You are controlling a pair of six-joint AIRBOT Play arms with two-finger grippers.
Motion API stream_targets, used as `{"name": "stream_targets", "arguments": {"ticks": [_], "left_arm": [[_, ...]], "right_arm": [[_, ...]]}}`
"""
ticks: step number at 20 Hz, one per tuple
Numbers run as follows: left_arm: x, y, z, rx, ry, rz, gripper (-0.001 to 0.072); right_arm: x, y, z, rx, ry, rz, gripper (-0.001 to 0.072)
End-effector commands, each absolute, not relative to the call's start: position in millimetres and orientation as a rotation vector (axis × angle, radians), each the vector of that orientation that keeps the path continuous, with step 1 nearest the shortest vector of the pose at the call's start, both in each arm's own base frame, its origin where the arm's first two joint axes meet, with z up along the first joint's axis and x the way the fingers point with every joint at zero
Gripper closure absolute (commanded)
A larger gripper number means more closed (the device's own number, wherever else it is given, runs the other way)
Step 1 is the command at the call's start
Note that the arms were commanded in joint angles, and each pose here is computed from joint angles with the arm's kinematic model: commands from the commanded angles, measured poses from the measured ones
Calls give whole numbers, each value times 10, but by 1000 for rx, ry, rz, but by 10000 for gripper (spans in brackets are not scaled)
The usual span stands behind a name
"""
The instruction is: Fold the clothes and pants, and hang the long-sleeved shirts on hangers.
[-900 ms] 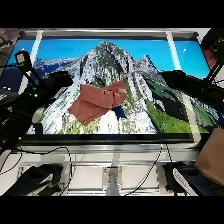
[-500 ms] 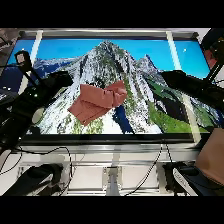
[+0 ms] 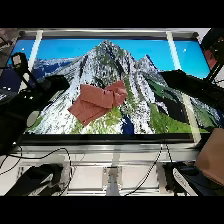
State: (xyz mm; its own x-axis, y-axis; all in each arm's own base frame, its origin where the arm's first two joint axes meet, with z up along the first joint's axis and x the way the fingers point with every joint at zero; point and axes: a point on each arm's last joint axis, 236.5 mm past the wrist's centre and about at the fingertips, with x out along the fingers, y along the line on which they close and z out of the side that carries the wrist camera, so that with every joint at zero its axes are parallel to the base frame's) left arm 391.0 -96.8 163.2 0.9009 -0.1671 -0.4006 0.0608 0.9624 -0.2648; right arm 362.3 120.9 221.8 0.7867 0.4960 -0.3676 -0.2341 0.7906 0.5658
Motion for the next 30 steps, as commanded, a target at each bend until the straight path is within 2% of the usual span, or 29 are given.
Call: {"name": "stream_targets", "arguments": {"ticks": [1, 3, 5, 9, 14, 15, 16, 18, 30], "left_arm": [[3542, -505, 1142, -86, 680, 47, 700], [3514, -518, 1005, 56, 729, -5, 702], [3609, -487, 920, 80, 737, -5, 703], [3810, -264, 631, -166, 792, 51, 703], [3963, -576, 449, -182, 810, -132, 699], [4011, -611, 405, -187, 807, -137, 681], [4052, -629, 367, -188, 804, -138, 584], [4116, -646, 301, -197, 801, -135, 307], [4281, -640, 203, -215, 770, -118, 292]], "right_arm": [[3615, 1235, 2321, 537, 515, 428, 700], [3609, 1275, 2441, 565, 495, 449, 700], [3614, 1270, 2551, 560, 470, 453, 699], [3591, 1277, 2839, 544, 415, 472, 700], [3564, 1280, 3024, 531, 379, 484, 699], [3563, 1277, 3015, 527, 381, 483, 696], [3565, 1279, 3012, 529, 383, 483, 687], [3562, 1279, 3017, 529, 381, 483, 687], [3568, 1298, 3054, 563, 375, 491, 686]]}}
